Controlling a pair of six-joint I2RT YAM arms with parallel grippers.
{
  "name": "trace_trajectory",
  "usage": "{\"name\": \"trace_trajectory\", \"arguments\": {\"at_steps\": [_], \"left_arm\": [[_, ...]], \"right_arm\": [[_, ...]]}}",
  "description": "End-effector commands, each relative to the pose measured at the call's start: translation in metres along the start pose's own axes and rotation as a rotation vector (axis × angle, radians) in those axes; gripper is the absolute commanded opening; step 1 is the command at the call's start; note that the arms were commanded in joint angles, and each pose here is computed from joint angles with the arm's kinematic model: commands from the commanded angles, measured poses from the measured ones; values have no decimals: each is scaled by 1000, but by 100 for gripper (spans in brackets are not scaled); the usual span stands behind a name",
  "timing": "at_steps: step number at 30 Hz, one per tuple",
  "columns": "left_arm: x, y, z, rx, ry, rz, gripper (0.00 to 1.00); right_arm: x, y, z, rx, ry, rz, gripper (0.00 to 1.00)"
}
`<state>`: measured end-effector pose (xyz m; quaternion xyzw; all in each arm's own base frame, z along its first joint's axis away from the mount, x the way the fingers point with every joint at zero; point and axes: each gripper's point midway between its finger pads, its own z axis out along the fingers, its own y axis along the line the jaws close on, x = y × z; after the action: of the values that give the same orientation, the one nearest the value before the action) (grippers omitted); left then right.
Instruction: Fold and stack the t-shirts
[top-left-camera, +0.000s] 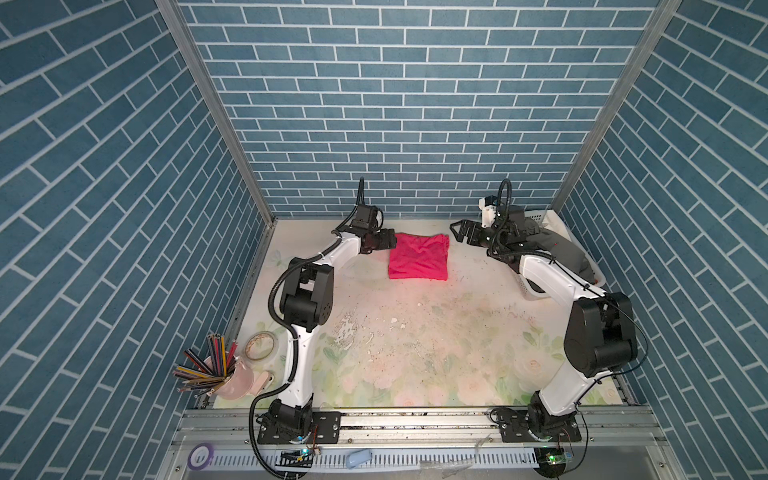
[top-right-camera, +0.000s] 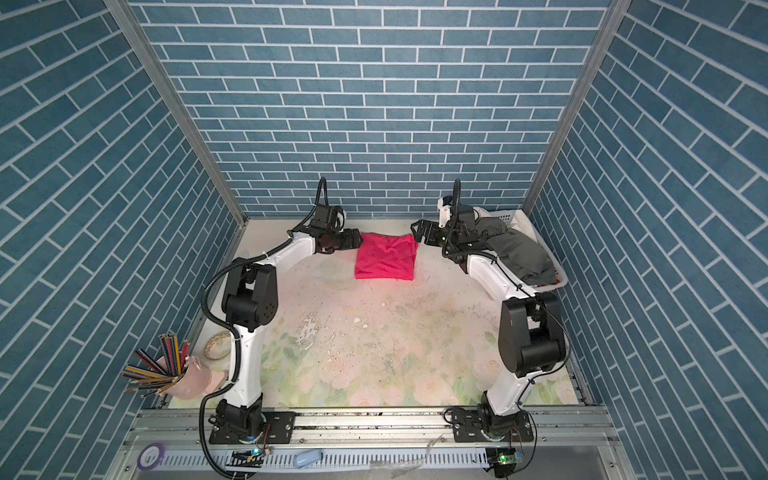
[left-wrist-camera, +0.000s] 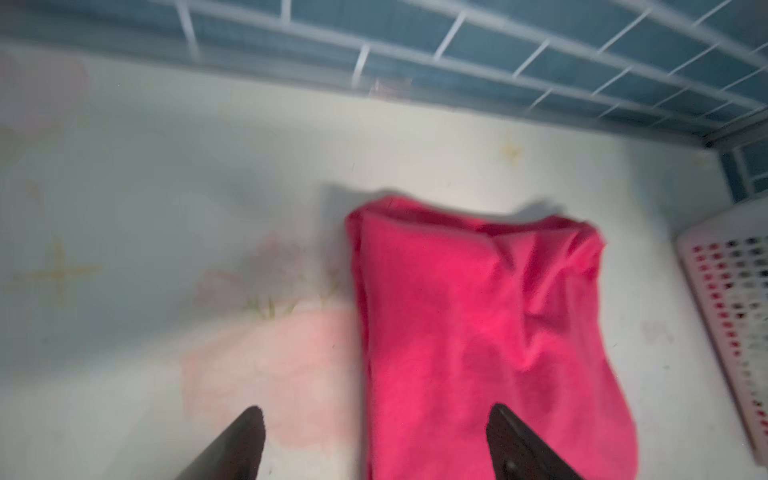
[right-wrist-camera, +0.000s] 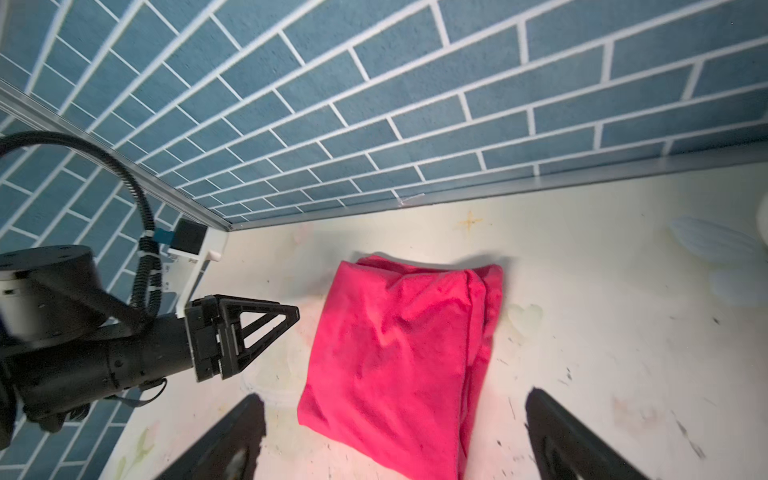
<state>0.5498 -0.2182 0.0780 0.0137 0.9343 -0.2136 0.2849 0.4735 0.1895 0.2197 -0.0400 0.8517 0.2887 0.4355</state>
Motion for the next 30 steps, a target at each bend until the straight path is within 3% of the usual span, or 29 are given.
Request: {"name": "trace_trajectory", "arguments": {"at_steps": [1, 7, 11, 15, 18, 21, 25, 30], "left_arm": [[17, -21, -2, 78, 71, 28, 86], [43, -24, 18, 109, 163, 14, 86], [62, -15, 37, 65, 232, 16, 76], [66, 4, 48, -62, 257, 75, 52], [62, 16, 49, -115, 267, 116, 28], [48, 43, 28, -279, 266, 260, 0], [27, 99, -18, -468, 244, 383, 0], [7, 184, -85, -669, 173, 436, 0]], "right_arm": [[32, -21, -11, 77, 75, -40, 98], [57, -34, -33, 121, 97, 1, 98], [59, -44, -56, 183, 68, 13, 98], [56, -49, -81, 233, 21, 0, 98], [53, -50, -96, 241, -31, -4, 98], [53, -50, -104, 245, -50, 4, 98], [59, -49, -102, 231, -27, 18, 99], [70, -48, -93, 192, 3, 35, 98]]}}
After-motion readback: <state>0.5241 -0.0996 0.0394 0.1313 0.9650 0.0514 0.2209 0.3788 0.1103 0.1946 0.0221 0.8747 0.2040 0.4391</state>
